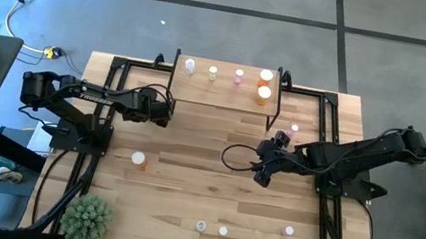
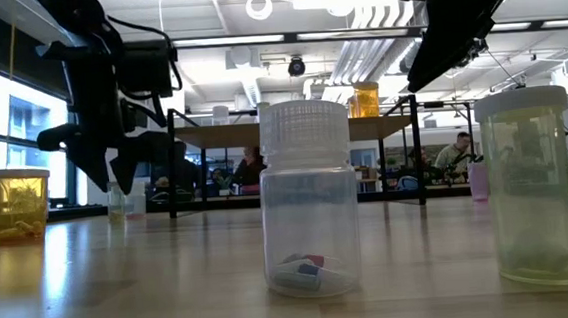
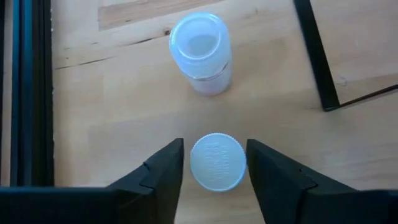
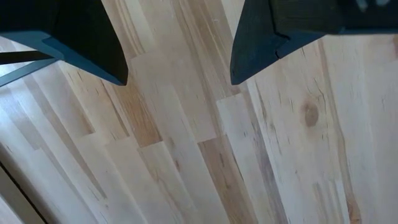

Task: Pick and place medicine bottles onto shelf by color
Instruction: Put the top yellow pill bottle on the shelf aligned with the yellow pill bottle

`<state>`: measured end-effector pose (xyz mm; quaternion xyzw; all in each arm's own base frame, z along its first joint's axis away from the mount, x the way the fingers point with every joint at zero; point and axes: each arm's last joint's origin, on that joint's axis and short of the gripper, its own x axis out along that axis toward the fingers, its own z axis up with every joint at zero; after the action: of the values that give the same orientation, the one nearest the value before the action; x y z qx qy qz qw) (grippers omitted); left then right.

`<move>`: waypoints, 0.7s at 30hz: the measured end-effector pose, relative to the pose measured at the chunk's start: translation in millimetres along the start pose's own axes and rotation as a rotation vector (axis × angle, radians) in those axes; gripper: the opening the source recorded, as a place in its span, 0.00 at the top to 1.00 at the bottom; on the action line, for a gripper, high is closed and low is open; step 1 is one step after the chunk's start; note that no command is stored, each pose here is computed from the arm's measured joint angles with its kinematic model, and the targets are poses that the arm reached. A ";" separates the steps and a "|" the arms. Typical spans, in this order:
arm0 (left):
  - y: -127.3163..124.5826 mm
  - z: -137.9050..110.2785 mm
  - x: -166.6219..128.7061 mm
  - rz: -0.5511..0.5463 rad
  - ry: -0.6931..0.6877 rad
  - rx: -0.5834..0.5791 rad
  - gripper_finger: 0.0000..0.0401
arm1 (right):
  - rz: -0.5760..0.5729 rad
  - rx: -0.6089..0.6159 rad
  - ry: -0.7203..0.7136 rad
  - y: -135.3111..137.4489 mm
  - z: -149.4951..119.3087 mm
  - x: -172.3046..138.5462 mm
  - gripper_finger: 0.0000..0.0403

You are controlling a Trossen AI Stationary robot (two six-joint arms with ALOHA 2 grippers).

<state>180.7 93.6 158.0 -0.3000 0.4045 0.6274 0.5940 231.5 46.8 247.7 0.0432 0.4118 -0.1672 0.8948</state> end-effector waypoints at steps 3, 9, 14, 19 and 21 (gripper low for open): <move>0.0 0.0 0.0 0.000 -0.001 0.005 0.67 | 0.000 0.000 0.000 0.0 0.0 0.0 0.32; -0.2 0.1 0.0 -0.001 -0.004 0.025 0.72 | 0.000 0.008 0.000 0.0 0.0 0.0 0.32; -0.1 0.2 -0.2 -0.001 -0.004 0.050 0.71 | 0.000 0.012 0.000 0.0 0.0 0.0 0.32; 2.4 1.9 -5.0 -0.023 -0.012 0.071 0.71 | 0.000 0.012 0.000 0.0 0.1 0.0 0.32; 4.8 3.8 -9.8 -0.046 -0.026 0.067 0.71 | 0.000 0.012 0.000 0.0 0.1 0.0 0.32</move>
<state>177.5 92.1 168.9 -0.2810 0.4107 0.6035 0.6230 231.5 46.7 247.7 0.0484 0.4106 -0.1698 0.8946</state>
